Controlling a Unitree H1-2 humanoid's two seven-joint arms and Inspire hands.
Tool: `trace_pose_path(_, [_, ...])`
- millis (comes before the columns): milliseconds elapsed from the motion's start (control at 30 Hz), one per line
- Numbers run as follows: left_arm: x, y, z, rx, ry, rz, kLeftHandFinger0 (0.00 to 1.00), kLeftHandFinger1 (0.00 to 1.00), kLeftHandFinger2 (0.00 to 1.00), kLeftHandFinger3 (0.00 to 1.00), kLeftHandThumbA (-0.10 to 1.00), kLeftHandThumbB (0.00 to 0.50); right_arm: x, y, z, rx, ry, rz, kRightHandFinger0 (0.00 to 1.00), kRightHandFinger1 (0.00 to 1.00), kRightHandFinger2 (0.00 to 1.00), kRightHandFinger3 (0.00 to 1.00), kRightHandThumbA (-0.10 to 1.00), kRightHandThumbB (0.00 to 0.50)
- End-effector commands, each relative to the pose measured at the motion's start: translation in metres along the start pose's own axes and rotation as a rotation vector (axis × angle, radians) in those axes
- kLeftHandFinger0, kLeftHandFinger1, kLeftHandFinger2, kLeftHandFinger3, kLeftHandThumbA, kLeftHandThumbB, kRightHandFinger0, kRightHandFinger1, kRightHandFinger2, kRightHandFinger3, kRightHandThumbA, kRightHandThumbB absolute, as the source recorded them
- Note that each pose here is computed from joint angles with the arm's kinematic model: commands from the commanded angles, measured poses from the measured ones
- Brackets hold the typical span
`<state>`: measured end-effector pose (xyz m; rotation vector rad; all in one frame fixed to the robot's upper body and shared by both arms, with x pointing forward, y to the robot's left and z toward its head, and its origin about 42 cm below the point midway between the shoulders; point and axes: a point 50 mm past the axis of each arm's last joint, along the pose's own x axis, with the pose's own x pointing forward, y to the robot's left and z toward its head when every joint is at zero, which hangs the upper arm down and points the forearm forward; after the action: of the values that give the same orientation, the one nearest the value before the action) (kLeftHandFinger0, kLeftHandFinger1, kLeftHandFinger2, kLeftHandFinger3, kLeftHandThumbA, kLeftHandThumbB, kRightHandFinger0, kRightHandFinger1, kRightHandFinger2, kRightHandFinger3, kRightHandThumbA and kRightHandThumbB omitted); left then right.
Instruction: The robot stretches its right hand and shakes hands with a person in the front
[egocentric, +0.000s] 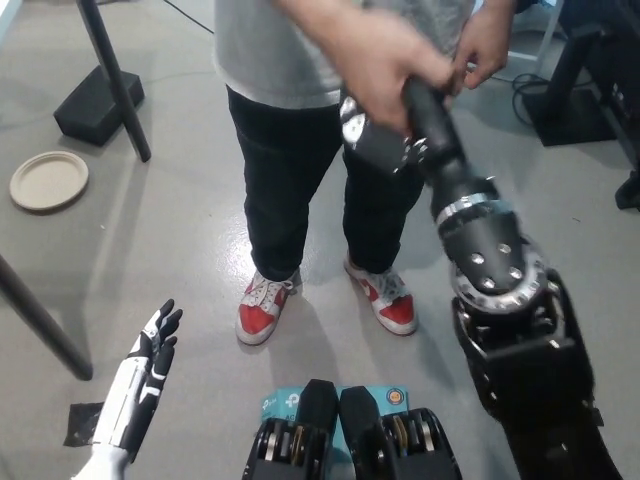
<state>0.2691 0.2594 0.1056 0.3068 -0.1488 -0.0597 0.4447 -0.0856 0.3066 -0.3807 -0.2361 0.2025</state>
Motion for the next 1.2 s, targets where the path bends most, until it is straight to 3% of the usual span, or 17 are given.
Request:
trace_pose_path(0, [0.008,0.008,0.013,0.034,-0.065,0.006,1.0,1.0,1.0,1.0,1.0,0.127,0.043,-0.01,0.004,-0.027,-0.06,-0.027,1.0,1.0,1.0,1.0,0.08,0.112])
trace_pose_path(100, [0.01,0.009,0.013,0.032,-0.064,0.005,1.0,1.0,1.0,1.0,1.0,0.111,0.05,-0.008,-0.015,-0.028,0.009,-0.015,1.0,1.0,1.0,1.0,0.08,0.099])
trace_pose_path(233, [0.01,0.009,0.014,0.041,-0.059,0.009,1.0,1.0,1.0,1.0,1.0,0.11,0.053,-0.006,-0.023,-0.036,0.018,-0.006,1.0,1.0,1.0,1.0,0.16,0.116])
trace_pose_path(533, [0.01,0.008,0.014,0.033,-0.066,-0.002,1.0,1.0,1.0,1.0,1.0,0.101,0.052,-0.005,-0.029,-0.03,0.018,-0.006,1.0,1.0,1.0,1.0,0.19,0.124])
trace_pose_path(567, [0.01,0.007,0.015,0.03,-0.063,-0.004,1.0,1.0,1.0,1.0,1.0,0.114,0.048,-0.006,-0.025,-0.033,0.009,0.0,1.0,1.0,1.0,1.0,0.25,0.144])
trace_pose_path(633, [0.01,0.007,0.014,0.031,-0.072,-0.001,1.0,1.0,1.0,1.0,1.0,0.108,0.043,-0.007,-0.021,-0.085,0.002,0.031,1.0,1.0,1.0,1.0,0.52,0.235])
trace_pose_path(667, [0.01,0.007,0.014,0.034,-0.074,0.0,1.0,1.0,1.0,1.0,1.0,0.108,0.042,-0.007,-0.021,-0.1,-0.002,0.039,1.0,1.0,1.0,1.0,0.57,0.249])
trace_pose_path(733, [0.01,0.007,0.014,0.034,-0.074,0.0,1.0,1.0,1.0,1.0,1.0,0.108,0.042,-0.008,-0.021,-0.101,-0.002,0.04,1.0,1.0,1.0,1.0,0.58,0.252])
trace_pose_path(767, [0.009,0.008,0.014,0.041,-0.063,-0.002,1.0,1.0,1.0,1.0,1.0,0.117,0.031,-0.011,-0.016,-0.134,-0.028,0.078,1.0,1.0,1.0,1.0,0.77,0.351])
trace_pose_path(800, [0.009,0.008,0.014,0.043,-0.059,-0.005,1.0,1.0,1.0,1.0,1.0,0.117,0.023,-0.013,-0.012,-0.15,-0.058,0.09,1.0,1.0,1.0,1.0,0.9,0.417])
trace_pose_path(833, [0.01,0.008,0.014,0.034,-0.061,-0.004,1.0,1.0,1.0,1.0,1.0,0.114,0.017,-0.016,-0.009,-0.153,-0.089,0.08,1.0,1.0,1.0,1.0,0.98,0.444])
trace_pose_path(1167, [0.009,0.008,0.011,0.029,-0.05,0.002,1.0,1.0,1.0,1.0,1.0,0.115,-0.019,-0.035,0.013,-0.149,-0.206,0.027,1.0,1.0,1.0,1.0,1.0,0.474])
